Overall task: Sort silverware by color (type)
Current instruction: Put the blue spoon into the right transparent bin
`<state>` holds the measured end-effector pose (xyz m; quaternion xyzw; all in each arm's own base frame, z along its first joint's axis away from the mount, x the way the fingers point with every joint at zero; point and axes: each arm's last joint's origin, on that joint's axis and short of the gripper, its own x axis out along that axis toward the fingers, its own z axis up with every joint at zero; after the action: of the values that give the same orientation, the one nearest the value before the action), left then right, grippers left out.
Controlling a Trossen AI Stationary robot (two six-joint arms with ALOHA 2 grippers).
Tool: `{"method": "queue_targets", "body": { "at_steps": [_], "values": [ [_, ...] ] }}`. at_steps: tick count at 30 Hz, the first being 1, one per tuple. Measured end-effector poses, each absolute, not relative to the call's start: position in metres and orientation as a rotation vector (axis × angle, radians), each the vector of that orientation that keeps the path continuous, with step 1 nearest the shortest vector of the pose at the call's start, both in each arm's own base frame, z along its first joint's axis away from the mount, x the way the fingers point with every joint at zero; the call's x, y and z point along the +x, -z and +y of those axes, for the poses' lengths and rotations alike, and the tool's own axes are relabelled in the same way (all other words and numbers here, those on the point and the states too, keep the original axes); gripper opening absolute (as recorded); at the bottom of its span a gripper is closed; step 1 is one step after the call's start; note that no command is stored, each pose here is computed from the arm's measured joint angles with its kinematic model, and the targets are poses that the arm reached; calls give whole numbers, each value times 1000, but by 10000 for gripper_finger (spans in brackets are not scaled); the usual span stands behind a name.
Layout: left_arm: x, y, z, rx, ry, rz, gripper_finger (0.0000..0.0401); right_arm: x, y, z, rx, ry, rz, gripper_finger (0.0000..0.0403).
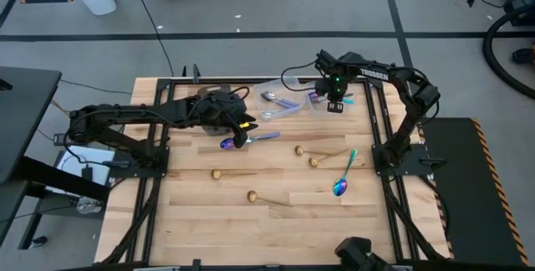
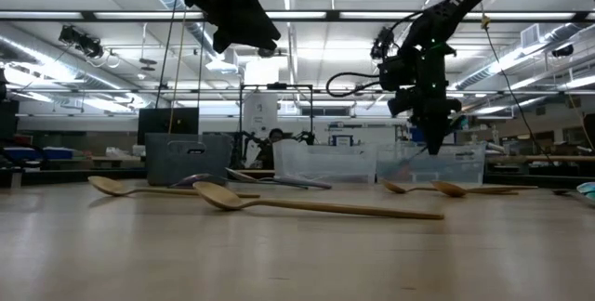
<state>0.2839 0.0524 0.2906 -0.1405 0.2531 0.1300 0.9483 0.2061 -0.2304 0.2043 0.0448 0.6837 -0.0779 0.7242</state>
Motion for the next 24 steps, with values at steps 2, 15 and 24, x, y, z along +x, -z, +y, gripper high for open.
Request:
{"method": "queue_targets", "body": {
  "at_steps": [2,15,24],
  "values": [
    [284,-291,52,-287,-265,515,125,205,-202,-234,87,160,1464,14],
    [284,-291,52,-317,-272,511,125,187,-190,-255,96,246,1364,73],
    [284,-291,52,-317,-271,511,125,190,-195,-259,220,353,1311,155]
  ]
}}
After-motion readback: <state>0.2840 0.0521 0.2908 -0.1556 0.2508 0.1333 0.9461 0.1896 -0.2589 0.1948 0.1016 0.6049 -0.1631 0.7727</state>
